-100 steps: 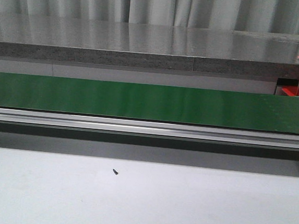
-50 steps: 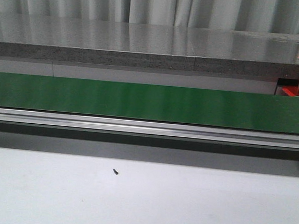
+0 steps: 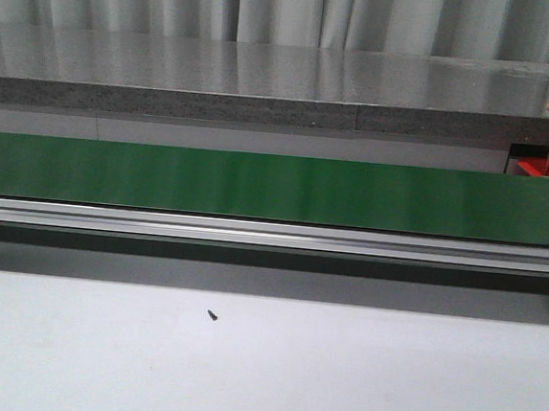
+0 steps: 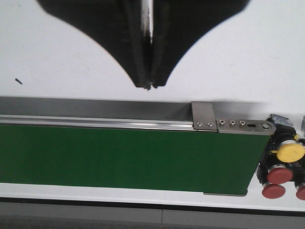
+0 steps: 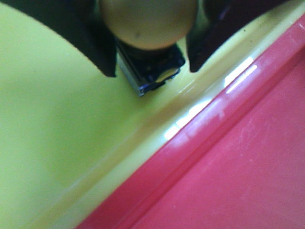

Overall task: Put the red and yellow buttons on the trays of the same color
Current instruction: 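Raise the right gripper away from the yellow tray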

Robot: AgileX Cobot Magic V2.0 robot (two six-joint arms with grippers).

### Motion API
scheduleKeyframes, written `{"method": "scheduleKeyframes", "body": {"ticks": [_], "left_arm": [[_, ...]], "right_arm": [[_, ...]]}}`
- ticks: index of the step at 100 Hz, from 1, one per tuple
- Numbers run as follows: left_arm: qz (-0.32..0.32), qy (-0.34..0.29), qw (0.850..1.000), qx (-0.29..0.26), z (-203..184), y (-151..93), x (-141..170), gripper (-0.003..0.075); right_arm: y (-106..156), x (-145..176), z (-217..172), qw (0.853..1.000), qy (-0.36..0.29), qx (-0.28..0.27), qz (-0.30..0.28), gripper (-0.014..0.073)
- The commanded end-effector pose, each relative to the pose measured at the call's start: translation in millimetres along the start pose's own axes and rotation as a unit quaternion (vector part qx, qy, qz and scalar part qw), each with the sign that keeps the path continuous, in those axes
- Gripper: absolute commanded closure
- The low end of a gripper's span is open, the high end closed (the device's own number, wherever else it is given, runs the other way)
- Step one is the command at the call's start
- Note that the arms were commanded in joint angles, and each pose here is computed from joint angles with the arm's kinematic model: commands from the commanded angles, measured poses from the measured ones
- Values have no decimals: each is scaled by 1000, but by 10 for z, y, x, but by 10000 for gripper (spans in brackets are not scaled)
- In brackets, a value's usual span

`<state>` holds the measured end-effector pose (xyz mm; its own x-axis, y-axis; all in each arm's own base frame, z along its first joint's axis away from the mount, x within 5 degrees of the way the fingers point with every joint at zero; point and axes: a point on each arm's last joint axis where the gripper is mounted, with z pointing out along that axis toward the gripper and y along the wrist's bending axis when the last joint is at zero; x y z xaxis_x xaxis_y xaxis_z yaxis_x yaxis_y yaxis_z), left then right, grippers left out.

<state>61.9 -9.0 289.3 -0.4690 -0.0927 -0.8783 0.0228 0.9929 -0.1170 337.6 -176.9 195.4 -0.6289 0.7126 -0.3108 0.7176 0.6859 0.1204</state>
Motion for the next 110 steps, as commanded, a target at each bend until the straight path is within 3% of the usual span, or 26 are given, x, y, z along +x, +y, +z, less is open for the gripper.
{"method": "scheduleKeyframes", "body": {"ticks": [1,7,40,85,94,110], "left_arm": [[-6,-43,999,4,-35,-13,-131,740],[-6,-43,999,4,-35,-13,-131,740],[-6,-43,999,4,-35,-13,-131,740],[-6,-43,999,4,-35,-13,-131,740],[-6,-43,999,4,-35,-13,-131,740],[-6,-43,999,4,-35,-13,-131,740]], "right_arm": [[33,-109,-236,999,-51,-19,1,134],[33,-109,-236,999,-51,-19,1,85],[21,-99,-390,998,-59,-16,-5,88],[97,82,-1326,987,-136,-35,-74,99],[167,189,-1526,982,-147,-43,-110,209],[327,399,-1811,973,-161,-66,-150,554]]}}
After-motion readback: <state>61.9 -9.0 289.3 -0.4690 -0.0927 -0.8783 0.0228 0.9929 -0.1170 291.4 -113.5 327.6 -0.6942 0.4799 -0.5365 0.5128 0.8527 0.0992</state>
